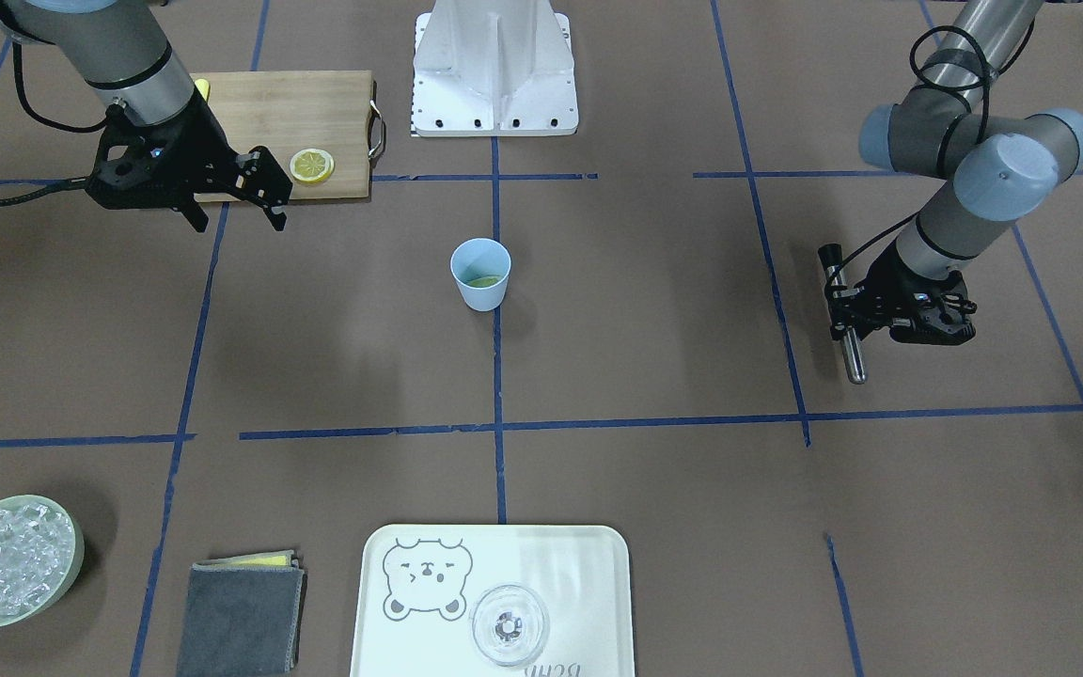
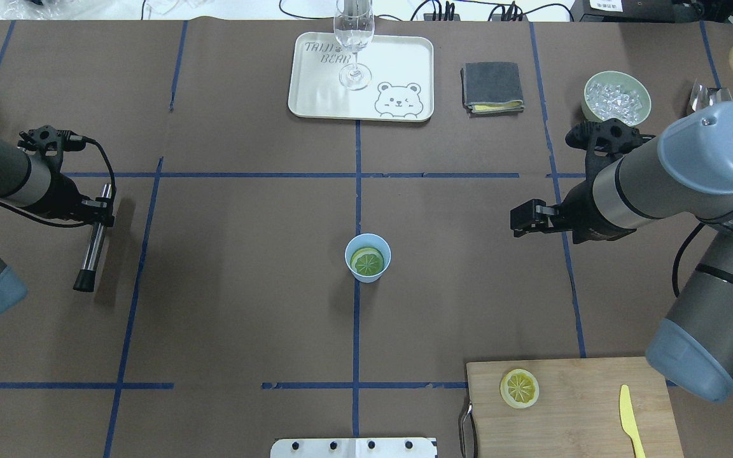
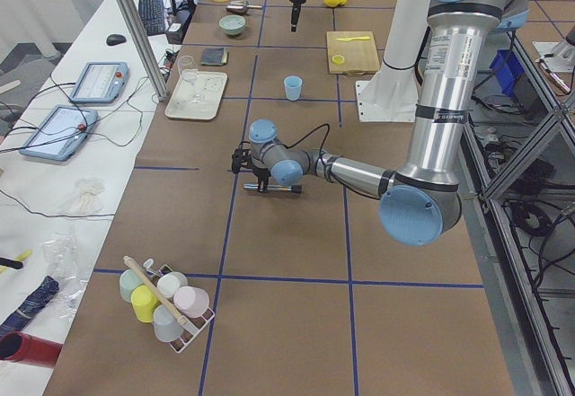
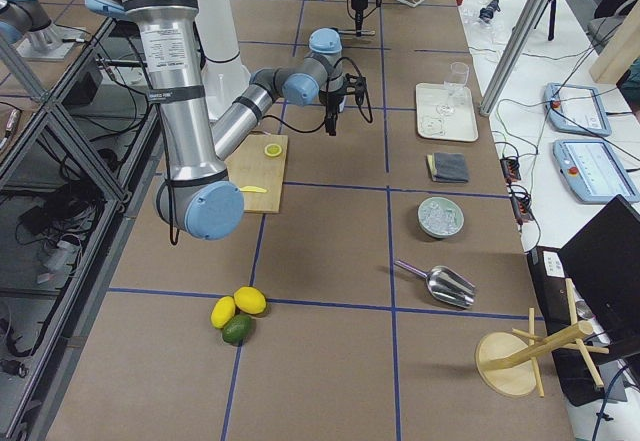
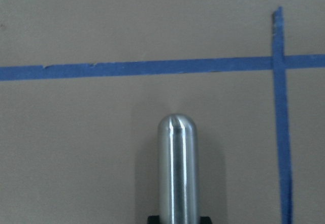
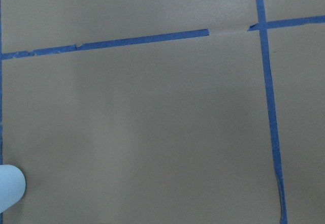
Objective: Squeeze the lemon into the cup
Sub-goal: 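Grasp the steel muddler with the left gripper and carry it toward the cup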
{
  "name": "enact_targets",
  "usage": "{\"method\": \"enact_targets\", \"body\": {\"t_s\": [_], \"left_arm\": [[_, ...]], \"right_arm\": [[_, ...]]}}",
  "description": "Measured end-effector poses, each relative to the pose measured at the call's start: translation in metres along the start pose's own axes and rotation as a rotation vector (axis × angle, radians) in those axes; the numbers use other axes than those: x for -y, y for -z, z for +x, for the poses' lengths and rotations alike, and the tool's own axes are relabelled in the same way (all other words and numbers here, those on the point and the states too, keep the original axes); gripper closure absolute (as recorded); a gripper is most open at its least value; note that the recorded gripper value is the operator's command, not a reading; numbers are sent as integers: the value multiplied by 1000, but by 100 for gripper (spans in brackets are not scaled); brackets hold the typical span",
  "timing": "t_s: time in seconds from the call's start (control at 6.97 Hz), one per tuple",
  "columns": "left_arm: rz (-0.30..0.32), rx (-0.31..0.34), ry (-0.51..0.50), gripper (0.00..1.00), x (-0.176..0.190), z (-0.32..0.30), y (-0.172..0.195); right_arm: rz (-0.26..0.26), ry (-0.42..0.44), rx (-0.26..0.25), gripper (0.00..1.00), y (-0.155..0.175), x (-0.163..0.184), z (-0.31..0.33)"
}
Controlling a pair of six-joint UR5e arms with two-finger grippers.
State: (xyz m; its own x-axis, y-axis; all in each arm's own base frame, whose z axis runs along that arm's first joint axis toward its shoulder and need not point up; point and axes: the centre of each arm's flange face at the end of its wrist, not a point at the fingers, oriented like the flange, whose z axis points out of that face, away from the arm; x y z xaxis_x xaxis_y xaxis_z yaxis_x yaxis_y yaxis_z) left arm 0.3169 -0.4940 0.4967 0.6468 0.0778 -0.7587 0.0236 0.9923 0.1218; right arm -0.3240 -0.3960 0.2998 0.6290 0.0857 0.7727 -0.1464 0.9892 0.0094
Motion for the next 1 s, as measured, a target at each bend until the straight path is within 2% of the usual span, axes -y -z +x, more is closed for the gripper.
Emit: {"method": "enact_targets", "body": {"t_s": [0.14, 0.43, 0.72, 1.0], "left_arm": [[45, -5, -20, 100, 11, 31, 21], [194, -49, -9, 100, 10, 119, 68], [376, -133, 85, 100, -17, 238, 85], [616, -187, 105, 100, -53, 331, 91]], "right_arm": [[2, -1, 1, 0, 1, 1, 1], [11, -11, -3, 0, 8, 2, 10], [21, -22, -8, 0, 13, 5, 19], [38, -7, -31, 0, 17, 17, 39]]}}
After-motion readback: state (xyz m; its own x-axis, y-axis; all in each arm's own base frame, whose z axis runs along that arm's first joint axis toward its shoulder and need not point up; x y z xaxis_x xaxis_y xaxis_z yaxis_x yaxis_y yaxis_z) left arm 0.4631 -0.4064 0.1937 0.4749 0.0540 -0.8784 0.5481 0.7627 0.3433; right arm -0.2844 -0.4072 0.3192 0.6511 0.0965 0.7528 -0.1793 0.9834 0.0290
